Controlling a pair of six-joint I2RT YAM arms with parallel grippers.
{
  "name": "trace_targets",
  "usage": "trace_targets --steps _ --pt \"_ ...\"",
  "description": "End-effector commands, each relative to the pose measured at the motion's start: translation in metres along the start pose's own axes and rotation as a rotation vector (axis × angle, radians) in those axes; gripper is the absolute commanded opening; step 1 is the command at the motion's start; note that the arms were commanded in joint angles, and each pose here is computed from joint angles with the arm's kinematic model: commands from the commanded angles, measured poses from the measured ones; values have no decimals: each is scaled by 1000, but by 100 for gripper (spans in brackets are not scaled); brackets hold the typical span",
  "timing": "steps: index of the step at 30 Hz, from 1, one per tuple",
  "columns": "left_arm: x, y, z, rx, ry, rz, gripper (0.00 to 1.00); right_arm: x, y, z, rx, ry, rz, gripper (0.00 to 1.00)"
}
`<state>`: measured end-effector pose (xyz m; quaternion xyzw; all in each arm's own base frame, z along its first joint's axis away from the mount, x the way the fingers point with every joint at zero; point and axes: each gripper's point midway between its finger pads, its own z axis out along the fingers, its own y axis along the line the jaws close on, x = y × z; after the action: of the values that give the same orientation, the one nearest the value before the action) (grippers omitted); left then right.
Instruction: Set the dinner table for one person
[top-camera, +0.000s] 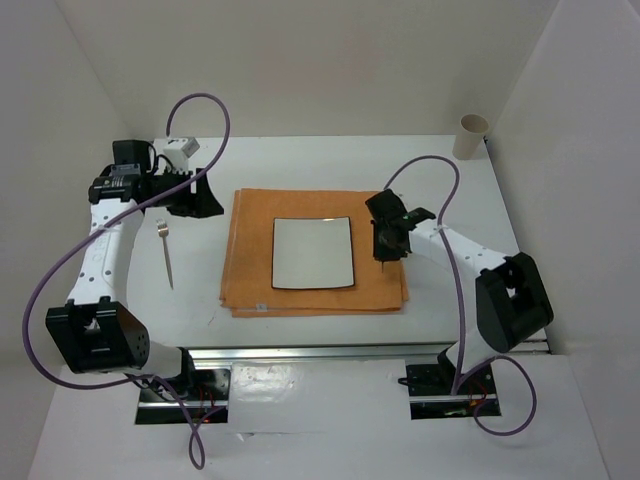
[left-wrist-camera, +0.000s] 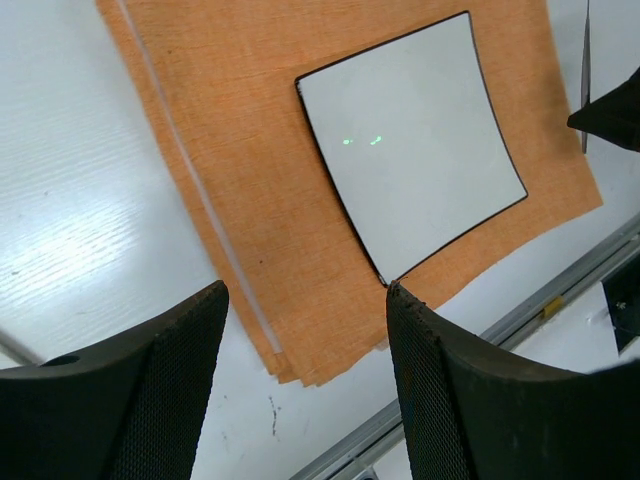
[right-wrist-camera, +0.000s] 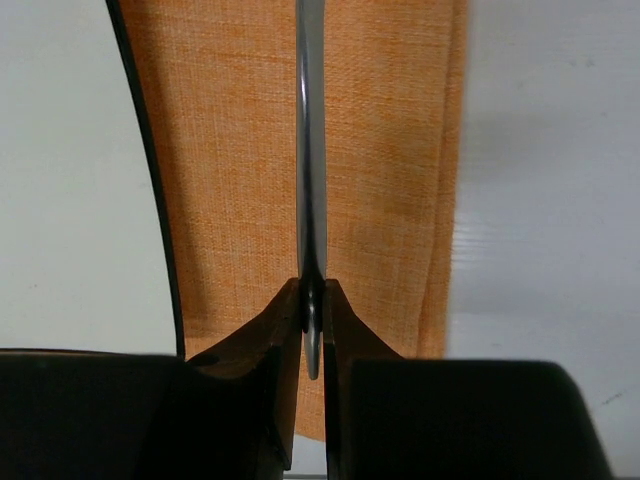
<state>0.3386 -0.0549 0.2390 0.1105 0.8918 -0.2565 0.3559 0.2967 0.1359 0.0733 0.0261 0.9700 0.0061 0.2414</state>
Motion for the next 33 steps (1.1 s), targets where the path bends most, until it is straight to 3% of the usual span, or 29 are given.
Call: trace_targets --steps 1,9,33 --pt "-4 12 -13 -68 -41 29 71 0 15 14 -60 9 -36 0" --pt "1 18 -12 -69 -27 10 71 16 17 47 -44 97 -43 0" --pt "12 23 -5 -50 2 -14 71 31 38 40 -114 195 -32 0"
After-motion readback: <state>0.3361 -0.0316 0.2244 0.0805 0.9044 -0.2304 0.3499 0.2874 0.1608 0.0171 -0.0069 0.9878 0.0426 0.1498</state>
